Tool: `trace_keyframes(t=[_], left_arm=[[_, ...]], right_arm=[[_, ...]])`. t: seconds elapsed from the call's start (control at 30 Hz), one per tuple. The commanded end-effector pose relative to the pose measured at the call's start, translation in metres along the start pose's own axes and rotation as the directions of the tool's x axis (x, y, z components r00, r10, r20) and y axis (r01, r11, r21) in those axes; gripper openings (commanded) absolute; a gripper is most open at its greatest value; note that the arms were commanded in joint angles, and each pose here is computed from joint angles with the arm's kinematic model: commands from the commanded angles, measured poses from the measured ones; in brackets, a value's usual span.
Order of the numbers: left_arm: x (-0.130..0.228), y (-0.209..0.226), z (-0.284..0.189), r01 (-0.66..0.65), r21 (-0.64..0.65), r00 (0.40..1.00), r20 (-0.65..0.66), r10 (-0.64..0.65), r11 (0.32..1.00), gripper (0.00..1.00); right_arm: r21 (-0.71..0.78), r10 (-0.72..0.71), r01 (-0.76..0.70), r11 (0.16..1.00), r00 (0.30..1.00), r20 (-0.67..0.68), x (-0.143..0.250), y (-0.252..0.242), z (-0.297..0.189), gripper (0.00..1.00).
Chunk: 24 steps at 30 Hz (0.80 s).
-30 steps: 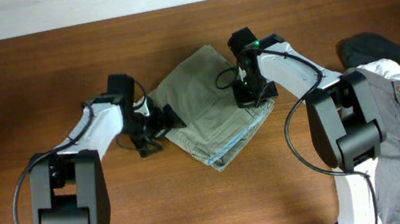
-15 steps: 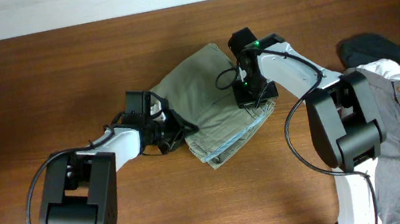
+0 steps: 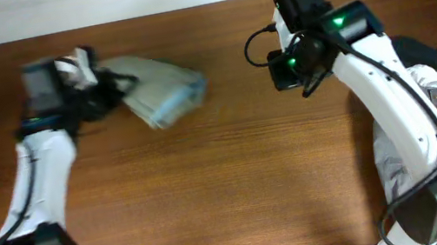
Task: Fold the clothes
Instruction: 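Drag the folded trousers left to the table's left edge with the left gripper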
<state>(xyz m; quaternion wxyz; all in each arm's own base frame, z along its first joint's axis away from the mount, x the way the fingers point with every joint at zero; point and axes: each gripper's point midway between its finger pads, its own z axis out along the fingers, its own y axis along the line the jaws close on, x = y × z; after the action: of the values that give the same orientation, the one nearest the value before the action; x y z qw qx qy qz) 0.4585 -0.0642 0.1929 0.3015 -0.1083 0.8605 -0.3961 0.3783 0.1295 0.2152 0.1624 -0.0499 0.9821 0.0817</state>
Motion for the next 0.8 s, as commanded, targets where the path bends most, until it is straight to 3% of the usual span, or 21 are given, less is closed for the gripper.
trace_keyframes(t=[0.0,0.2,0.3,0.4,0.5,0.53,0.57,0.6,0.63,0.67,0.77], left_arm=[[-0.061,0.044,-0.056,-0.044,-0.122,0.976,0.205,0.069,0.992,0.0],[-0.075,0.137,-0.093,0.037,-0.257,0.966,0.258,0.031,0.966,0.0],[-0.049,0.165,-0.096,0.16,-0.309,0.974,0.205,-0.098,0.938,0.0],[0.009,0.212,-0.115,0.316,-0.571,0.947,0.137,-0.291,0.758,0.0],[0.039,0.222,-0.123,0.342,-0.648,0.922,0.091,-0.377,0.681,0.0],[0.043,0.222,-0.123,0.348,-0.651,0.916,0.084,-0.392,0.675,0.09],[0.046,0.221,-0.124,0.36,-0.652,0.909,0.083,-0.409,0.667,0.27],[0.052,0.22,-0.124,0.376,-0.655,0.897,0.078,-0.436,0.656,0.71],[0.058,0.218,-0.125,0.379,-0.659,0.889,0.064,-0.454,0.649,0.8],[0.062,0.218,-0.127,0.365,-0.664,0.89,0.042,-0.455,0.652,0.83],[0.064,0.208,-0.144,0.36,-0.634,0.885,0.001,-0.465,0.685,0.83]], right_arm=[[-0.007,-0.006,0.006,1.0,1.0,0.002,0.001,0.003,-0.005,0.09],[-0.022,-0.005,0.005,1.0,1.0,-0.01,0.004,0.005,-0.005,0.09],[-0.021,-0.006,0.005,1.0,1.0,-0.012,0.005,0.005,-0.005,0.09],[-0.021,-0.006,0.006,1.0,1.0,-0.011,0.004,0.005,-0.005,0.09],[-0.016,-0.006,0.006,1.0,1.0,-0.002,0.002,0.004,-0.005,0.09],[-0.017,-0.006,0.006,1.0,1.0,0.0,0.002,0.004,-0.005,0.09],[-0.017,-0.006,0.006,1.0,1.0,0.0,0.002,0.004,-0.005,0.09],[-0.016,-0.006,0.006,1.0,1.0,-0.002,0.002,0.004,-0.005,0.09],[-0.016,-0.006,0.006,1.0,1.0,-0.005,0.003,0.004,-0.005,0.09],[-0.015,-0.006,0.006,1.0,1.0,-0.007,0.003,0.004,-0.005,0.09],[-0.013,-0.005,0.005,1.0,1.0,-0.015,0.005,0.003,-0.005,0.1]])
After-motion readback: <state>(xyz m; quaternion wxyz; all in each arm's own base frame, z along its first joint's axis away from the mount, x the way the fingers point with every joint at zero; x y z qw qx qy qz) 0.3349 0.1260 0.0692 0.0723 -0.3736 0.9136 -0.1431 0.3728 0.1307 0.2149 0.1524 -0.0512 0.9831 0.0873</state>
